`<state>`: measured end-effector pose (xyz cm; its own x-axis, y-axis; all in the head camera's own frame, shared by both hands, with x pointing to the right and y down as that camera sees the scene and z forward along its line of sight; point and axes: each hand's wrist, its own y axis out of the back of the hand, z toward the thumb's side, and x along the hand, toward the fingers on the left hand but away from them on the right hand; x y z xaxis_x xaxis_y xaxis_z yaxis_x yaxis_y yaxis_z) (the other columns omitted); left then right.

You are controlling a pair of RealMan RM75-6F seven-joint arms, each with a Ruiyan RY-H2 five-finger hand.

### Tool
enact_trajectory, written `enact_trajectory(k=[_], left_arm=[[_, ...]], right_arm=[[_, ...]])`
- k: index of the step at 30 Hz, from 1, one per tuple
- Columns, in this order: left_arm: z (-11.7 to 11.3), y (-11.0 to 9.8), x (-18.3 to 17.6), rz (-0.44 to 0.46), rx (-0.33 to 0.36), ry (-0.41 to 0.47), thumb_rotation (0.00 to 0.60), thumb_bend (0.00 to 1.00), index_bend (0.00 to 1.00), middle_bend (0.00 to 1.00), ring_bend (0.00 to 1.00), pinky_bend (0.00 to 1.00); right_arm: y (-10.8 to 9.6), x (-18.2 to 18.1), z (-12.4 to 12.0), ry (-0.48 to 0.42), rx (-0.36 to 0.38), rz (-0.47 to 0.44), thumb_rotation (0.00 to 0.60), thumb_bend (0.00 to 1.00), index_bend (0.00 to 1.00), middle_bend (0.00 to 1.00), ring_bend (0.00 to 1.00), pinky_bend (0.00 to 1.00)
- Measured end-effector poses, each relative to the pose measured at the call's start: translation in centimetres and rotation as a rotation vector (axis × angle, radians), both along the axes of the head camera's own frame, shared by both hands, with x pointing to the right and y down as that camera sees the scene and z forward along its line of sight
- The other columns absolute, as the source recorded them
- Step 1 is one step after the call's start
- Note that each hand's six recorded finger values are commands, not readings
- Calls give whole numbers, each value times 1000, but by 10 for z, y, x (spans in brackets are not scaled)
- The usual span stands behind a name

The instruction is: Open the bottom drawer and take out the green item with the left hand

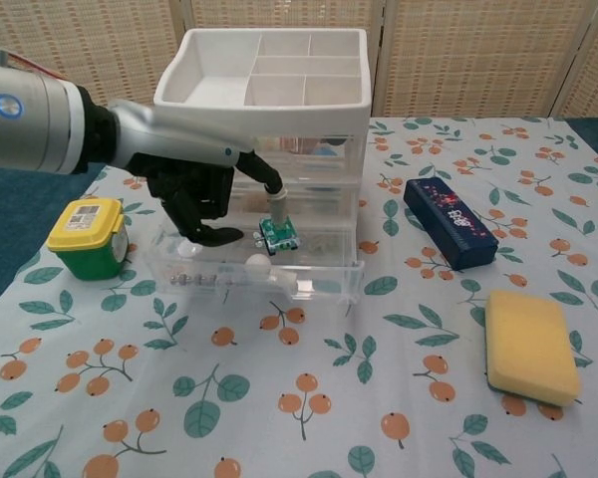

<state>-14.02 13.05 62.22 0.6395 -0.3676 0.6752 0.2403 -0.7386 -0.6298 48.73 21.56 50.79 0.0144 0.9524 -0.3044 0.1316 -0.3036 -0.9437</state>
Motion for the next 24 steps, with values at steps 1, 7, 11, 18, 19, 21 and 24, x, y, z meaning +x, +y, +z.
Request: enact_trajectory(k=[1, 7, 11, 18, 19, 21, 24], left_arm=[[-1, -1, 0, 7, 25, 11, 600, 442, 266, 936, 990, 1000], [-5, -7, 1, 74, 183, 46, 600, 441, 278, 935, 981, 1000], [1, -8, 1, 120, 291, 47, 600, 438, 283, 935, 981, 1000], [12, -3, -1, 169, 390, 53, 600, 393, 303, 938, 996, 1000], [14, -2, 0, 183, 411, 55, 600, 388, 306, 938, 997, 1000], [16, -1, 0, 207, 448, 57, 600, 374, 312, 940, 1000, 1000], [19, -1, 1, 247, 517, 65, 600, 345, 334, 948, 1000, 1000]], right_arm=[[0, 0, 0, 0, 0, -1, 600, 327, 0, 41, 0, 0], [0, -1, 0, 0, 1, -3, 600, 327, 0, 41, 0, 0], [0, 0, 0, 1, 1, 0, 600, 327, 0, 41, 0, 0], [1, 0, 0, 3, -1, -1, 600, 327, 0, 41, 0, 0], [1, 0, 0, 3, -2, -1, 600, 327, 0, 41, 0, 0], [1, -1, 0, 3, -3, -2, 600, 327, 0, 41, 0, 0], [1, -1, 0, 4, -3, -2, 600, 327, 0, 41, 0, 0]])
